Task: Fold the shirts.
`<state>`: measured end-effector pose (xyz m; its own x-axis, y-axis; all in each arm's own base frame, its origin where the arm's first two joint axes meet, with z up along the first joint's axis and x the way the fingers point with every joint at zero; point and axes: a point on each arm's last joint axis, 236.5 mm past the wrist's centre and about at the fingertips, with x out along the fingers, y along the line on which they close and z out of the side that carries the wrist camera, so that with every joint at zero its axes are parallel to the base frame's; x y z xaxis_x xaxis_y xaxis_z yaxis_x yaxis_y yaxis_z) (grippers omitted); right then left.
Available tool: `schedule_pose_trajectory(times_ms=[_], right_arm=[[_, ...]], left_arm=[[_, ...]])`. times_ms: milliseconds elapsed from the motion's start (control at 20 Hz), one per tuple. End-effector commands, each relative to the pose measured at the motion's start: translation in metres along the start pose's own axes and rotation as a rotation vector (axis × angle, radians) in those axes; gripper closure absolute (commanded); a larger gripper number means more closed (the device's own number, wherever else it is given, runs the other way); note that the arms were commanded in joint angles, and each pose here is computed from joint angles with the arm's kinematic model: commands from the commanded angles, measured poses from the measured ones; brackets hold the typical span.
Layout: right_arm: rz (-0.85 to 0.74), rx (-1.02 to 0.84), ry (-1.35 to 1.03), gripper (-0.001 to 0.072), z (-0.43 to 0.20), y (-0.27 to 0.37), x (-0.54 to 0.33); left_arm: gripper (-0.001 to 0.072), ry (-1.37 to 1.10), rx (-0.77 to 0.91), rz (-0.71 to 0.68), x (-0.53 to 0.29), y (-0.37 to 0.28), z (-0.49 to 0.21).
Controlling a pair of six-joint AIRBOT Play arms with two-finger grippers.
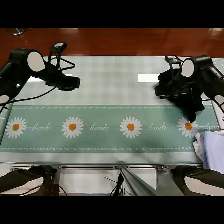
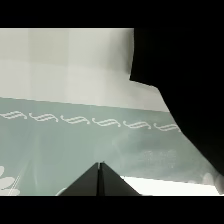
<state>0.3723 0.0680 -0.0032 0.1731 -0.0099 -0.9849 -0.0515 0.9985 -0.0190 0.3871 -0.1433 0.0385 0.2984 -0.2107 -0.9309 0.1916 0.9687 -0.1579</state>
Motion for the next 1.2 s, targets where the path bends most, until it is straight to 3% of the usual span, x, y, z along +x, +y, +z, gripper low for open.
schedule_pose_trajectory(times_ms=[0,650,850,900,950,1000,1150], right_arm=[[0.0,0.0,0.0,0.0692,0.0,0.0,0.0],[0.002,0.001,-0.004,0.0692,0.001,0.001,0.0],[-0.053,-0.042,-0.249,0.069,0.059,-0.011,-0.007],[-0.106,-0.063,-0.331,0.0615,0.078,-0.023,-0.014],[-0.17,-0.042,-0.417,0.0253,0.097,-0.04,-0.022],[-0.227,-0.009,-0.48,0.0082,0.111,-0.058,-0.029],[-0.365,0.187,-0.509,0.0082,0.113,-0.143,-0.032]], left_arm=[[0.0685,-0.001,0.0,0.0,0.0,0.0,0.0],[0.0685,-0.002,0.0,0.0,0.0,0.0,0.001],[0.0683,-0.15,0.002,-0.011,-0.002,-0.003,0.036],[0.0641,-0.225,0.012,0.001,-0.004,0.0,0.053],[0.0398,-0.296,0.032,0.027,-0.006,0.006,0.071],[0.0004,-0.361,0.056,0.058,-0.007,0.012,0.087],[0.0001,-0.417,0.171,0.156,-0.009,0.03,0.103]])
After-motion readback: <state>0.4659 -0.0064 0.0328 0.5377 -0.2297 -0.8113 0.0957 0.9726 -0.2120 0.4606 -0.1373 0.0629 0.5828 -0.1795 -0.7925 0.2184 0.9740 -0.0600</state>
